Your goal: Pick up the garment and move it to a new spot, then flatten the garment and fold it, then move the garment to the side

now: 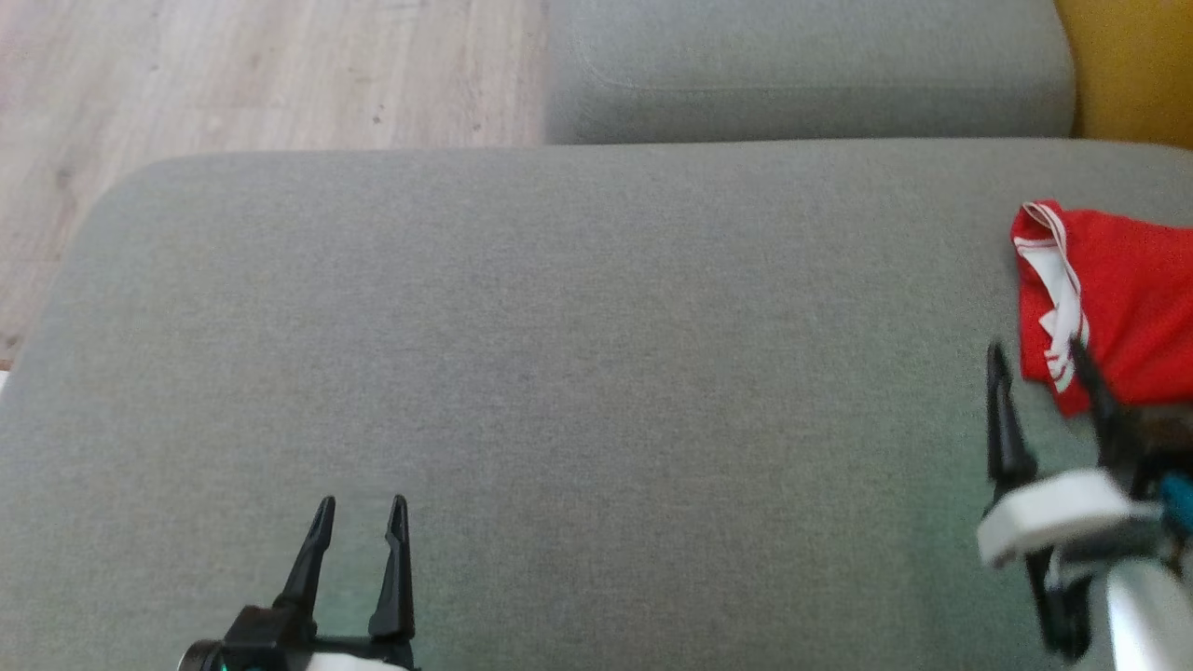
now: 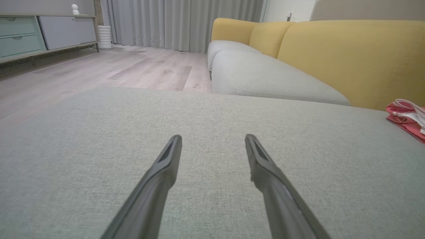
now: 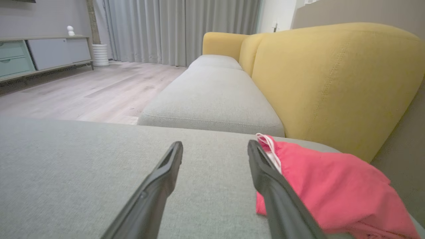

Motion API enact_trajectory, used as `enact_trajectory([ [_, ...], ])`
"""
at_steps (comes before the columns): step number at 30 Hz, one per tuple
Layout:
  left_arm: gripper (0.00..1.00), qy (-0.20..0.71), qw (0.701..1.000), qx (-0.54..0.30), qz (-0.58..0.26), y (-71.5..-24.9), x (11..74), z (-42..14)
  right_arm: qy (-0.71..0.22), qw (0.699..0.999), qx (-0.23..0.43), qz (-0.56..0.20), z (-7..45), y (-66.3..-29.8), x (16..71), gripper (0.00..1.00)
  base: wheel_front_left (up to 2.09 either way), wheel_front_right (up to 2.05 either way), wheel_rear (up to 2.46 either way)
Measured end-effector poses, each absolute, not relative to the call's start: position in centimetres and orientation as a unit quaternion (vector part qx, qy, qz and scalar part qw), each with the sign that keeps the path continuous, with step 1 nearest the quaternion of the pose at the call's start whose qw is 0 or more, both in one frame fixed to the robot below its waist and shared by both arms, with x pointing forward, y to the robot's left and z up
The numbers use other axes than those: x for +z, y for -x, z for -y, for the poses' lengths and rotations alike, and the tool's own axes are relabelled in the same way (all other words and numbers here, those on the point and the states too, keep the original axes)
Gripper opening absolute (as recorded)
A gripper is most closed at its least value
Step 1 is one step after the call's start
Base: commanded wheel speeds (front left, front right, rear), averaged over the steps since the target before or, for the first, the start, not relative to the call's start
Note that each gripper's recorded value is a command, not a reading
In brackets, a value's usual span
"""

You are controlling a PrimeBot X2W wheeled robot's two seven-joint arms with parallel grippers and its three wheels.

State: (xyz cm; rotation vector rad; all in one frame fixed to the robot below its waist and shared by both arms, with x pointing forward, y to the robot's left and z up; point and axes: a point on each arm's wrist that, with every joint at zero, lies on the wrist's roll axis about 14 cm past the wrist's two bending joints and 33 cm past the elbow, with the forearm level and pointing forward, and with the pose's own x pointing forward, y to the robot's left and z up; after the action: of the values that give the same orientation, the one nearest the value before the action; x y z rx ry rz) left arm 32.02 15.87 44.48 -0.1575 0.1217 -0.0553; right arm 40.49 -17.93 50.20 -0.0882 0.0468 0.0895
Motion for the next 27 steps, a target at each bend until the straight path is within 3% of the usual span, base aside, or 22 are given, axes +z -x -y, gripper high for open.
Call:
enact_trajectory([
  [10, 1.00, 0.081, 0.995, -0.021, -0.058, -30.4, 44.4, -16.5, 0.006, 0.996, 0.054, -0.076, 17.0, -34.6, 44.0, 1.00, 0.00, 0.00, 0.00],
  [16, 1.00, 0.082, 0.994, -0.039, -0.055, -30.5, 44.7, -15.6, -0.009, 0.995, 0.046, -0.086, 17.2, -33.6, 43.1, 1.00, 0.00, 0.00, 0.00],
  [17, 0.00, 0.082, 0.994, -0.041, -0.058, -30.5, 44.5, -15.5, -0.010, 0.995, 0.045, -0.090, 17.3, -33.4, 42.8, 0.00, 0.00, 0.00, 0.00],
  [27, 0.00, 0.109, 0.987, -0.027, -0.116, -28.6, 41.2, -15.6, -0.037, 0.988, 0.028, -0.149, 17.8, -31.3, 39.6, 0.00, 0.00, 0.00, 0.00],
])
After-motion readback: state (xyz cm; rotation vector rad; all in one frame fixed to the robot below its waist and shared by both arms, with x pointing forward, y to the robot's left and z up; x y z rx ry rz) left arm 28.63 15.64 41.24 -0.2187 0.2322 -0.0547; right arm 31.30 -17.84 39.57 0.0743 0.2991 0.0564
